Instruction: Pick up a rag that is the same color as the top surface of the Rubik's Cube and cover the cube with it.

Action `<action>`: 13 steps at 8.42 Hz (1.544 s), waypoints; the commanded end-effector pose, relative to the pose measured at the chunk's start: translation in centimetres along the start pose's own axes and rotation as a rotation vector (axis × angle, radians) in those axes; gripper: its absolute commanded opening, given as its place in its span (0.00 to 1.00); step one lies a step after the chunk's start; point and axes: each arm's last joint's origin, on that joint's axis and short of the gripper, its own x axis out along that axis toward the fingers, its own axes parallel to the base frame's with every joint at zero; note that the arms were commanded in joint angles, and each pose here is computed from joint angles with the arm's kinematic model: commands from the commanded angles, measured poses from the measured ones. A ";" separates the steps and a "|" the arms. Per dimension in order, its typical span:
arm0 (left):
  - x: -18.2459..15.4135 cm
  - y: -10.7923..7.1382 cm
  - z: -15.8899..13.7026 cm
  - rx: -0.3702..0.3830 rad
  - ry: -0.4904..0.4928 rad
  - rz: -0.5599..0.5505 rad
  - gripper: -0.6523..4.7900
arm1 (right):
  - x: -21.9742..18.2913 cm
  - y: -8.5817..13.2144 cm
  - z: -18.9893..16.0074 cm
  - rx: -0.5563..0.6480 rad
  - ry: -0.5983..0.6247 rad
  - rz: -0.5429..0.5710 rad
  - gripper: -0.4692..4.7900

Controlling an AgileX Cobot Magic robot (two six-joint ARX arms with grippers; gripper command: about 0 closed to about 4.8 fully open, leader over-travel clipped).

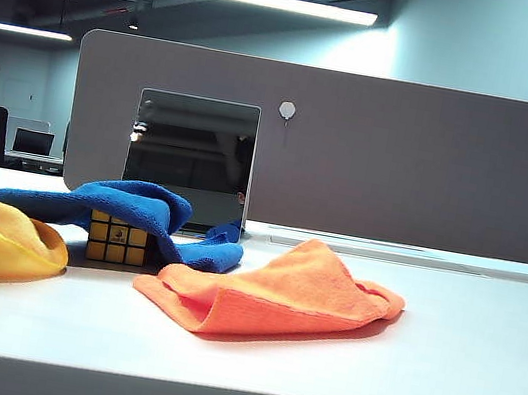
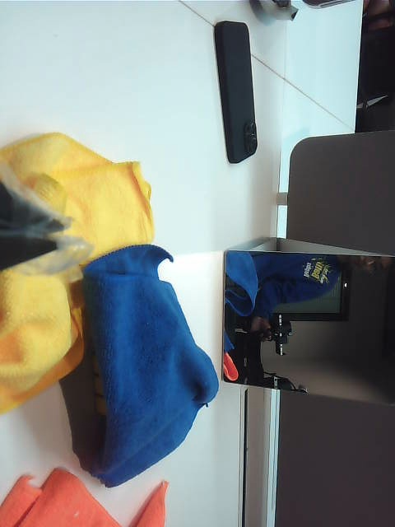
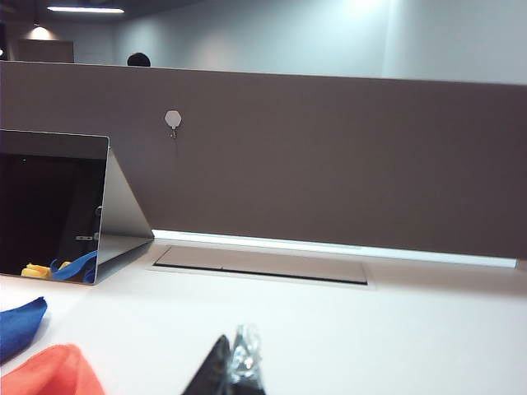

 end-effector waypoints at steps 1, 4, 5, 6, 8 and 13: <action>0.0 0.0 0.2 0.003 -0.012 -0.007 0.11 | 0.0 -0.2 -0.8 0.072 0.071 -0.064 0.08; 0.0 0.0 0.2 0.003 -0.012 -0.007 0.11 | -0.1 -0.5 -1.1 0.069 0.102 -0.189 0.08; 0.0 0.0 0.2 0.003 -0.012 -0.007 0.11 | -0.1 -0.5 -1.1 0.063 0.102 -0.188 0.08; 0.0 0.0 0.2 0.003 -0.012 -0.007 0.11 | -0.1 -0.4 -1.1 0.052 0.105 -0.151 0.08; 0.0 0.0 0.1 0.003 -0.011 -0.008 0.11 | -0.1 -0.4 -1.1 0.027 0.107 -0.136 0.08; 0.0 0.3 0.5 0.076 -0.054 0.127 0.11 | -0.1 -0.4 -1.1 0.026 0.106 -0.141 0.08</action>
